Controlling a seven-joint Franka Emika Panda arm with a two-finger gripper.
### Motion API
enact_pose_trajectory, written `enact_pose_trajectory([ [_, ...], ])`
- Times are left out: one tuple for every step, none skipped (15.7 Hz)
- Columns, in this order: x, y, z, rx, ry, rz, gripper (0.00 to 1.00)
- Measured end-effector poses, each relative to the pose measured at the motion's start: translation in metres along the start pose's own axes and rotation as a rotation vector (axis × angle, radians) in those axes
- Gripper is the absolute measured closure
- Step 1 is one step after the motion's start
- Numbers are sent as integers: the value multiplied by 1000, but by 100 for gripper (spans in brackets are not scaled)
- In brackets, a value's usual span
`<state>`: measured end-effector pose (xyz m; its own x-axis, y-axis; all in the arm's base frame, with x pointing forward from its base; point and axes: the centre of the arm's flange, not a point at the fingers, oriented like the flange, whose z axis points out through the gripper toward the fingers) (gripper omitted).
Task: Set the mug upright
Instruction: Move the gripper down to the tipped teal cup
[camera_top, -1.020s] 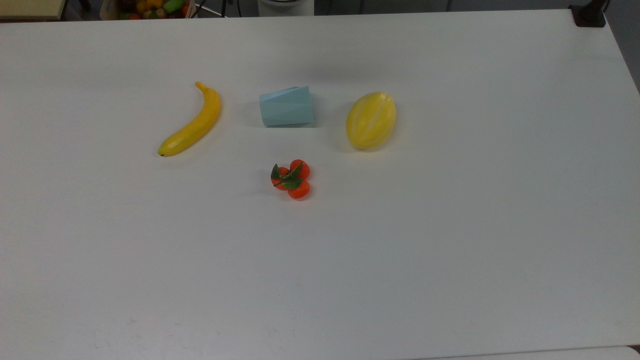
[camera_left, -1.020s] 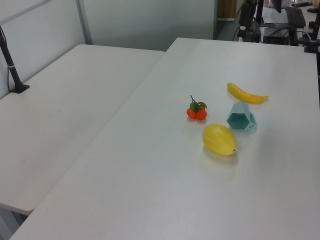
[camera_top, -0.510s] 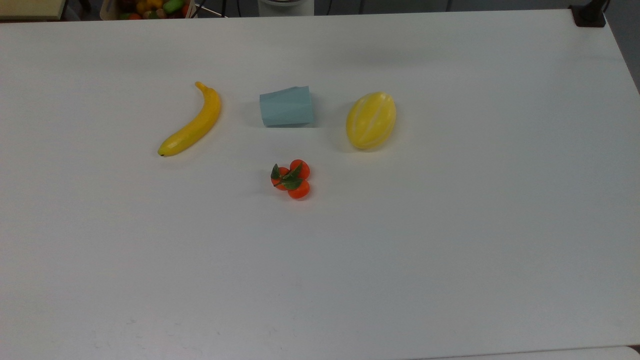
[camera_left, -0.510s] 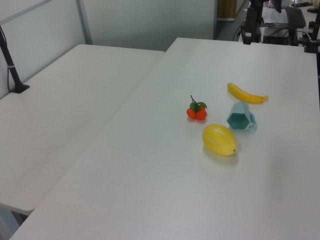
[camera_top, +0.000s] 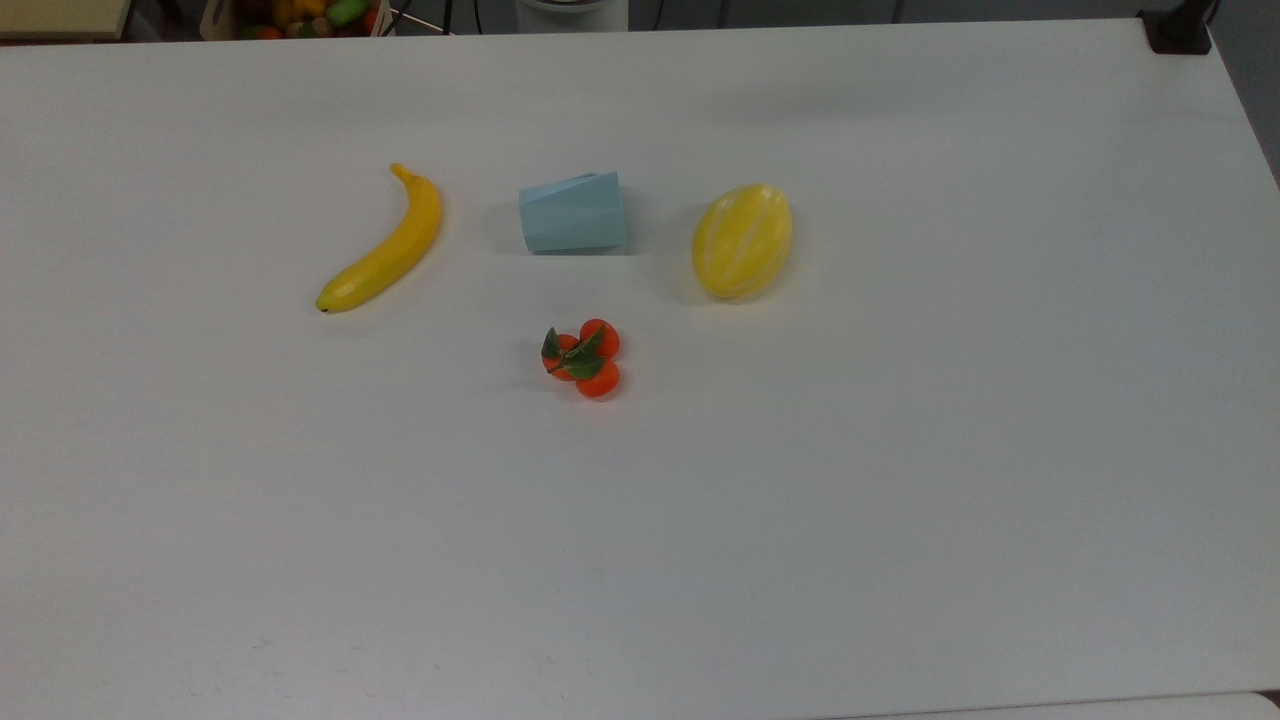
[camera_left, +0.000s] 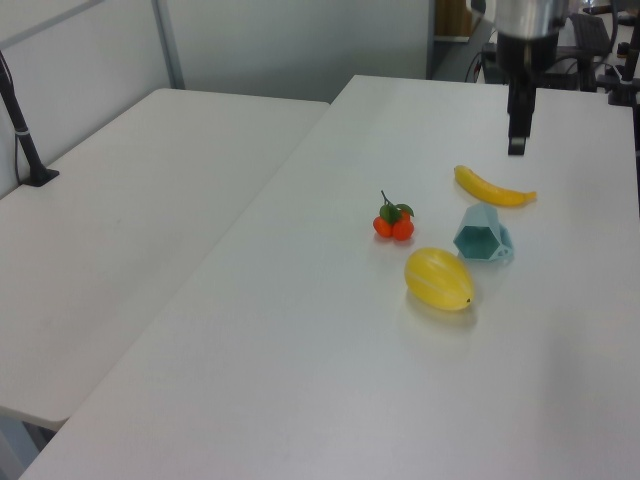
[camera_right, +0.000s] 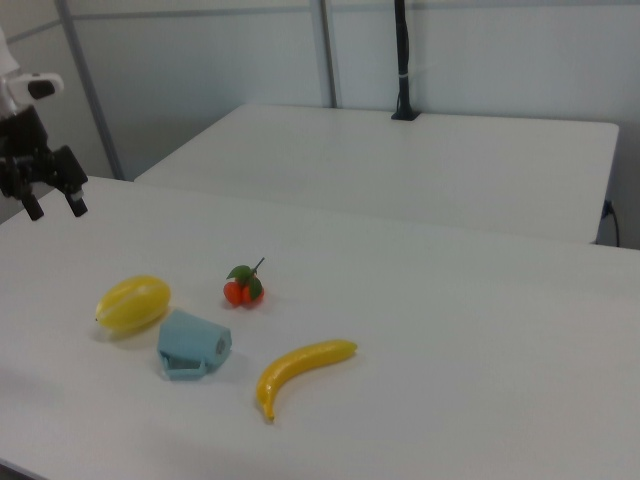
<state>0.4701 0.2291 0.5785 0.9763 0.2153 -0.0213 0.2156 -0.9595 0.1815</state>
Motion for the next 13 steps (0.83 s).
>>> enact_pose_trajectory([
  [-1, -7, 14, -24, -1, -10, 0],
  [-1, -14, 29, -52, 2, -15, 0],
  [-2, -20, 44, -84, 10, -16, 0],
  [-3, -25, 58, -117, 25, -13, 0],
  [-3, -29, 73, -151, 41, -6, 0],
  [-4, -32, 87, -178, 56, -2, 0],
  [-5, -33, 99, -200, 69, 1, 0],
  [-6, -33, 111, -218, 79, 3, 0],
  [-6, -32, 122, -236, 86, 5, 0],
  [-7, -32, 132, -254, 96, 8, 0],
  [-6, -32, 143, -270, 108, 11, 0],
  [-5, -31, 152, -281, 120, 14, 0],
  [-3, -29, 161, -288, 130, 12, 0],
])
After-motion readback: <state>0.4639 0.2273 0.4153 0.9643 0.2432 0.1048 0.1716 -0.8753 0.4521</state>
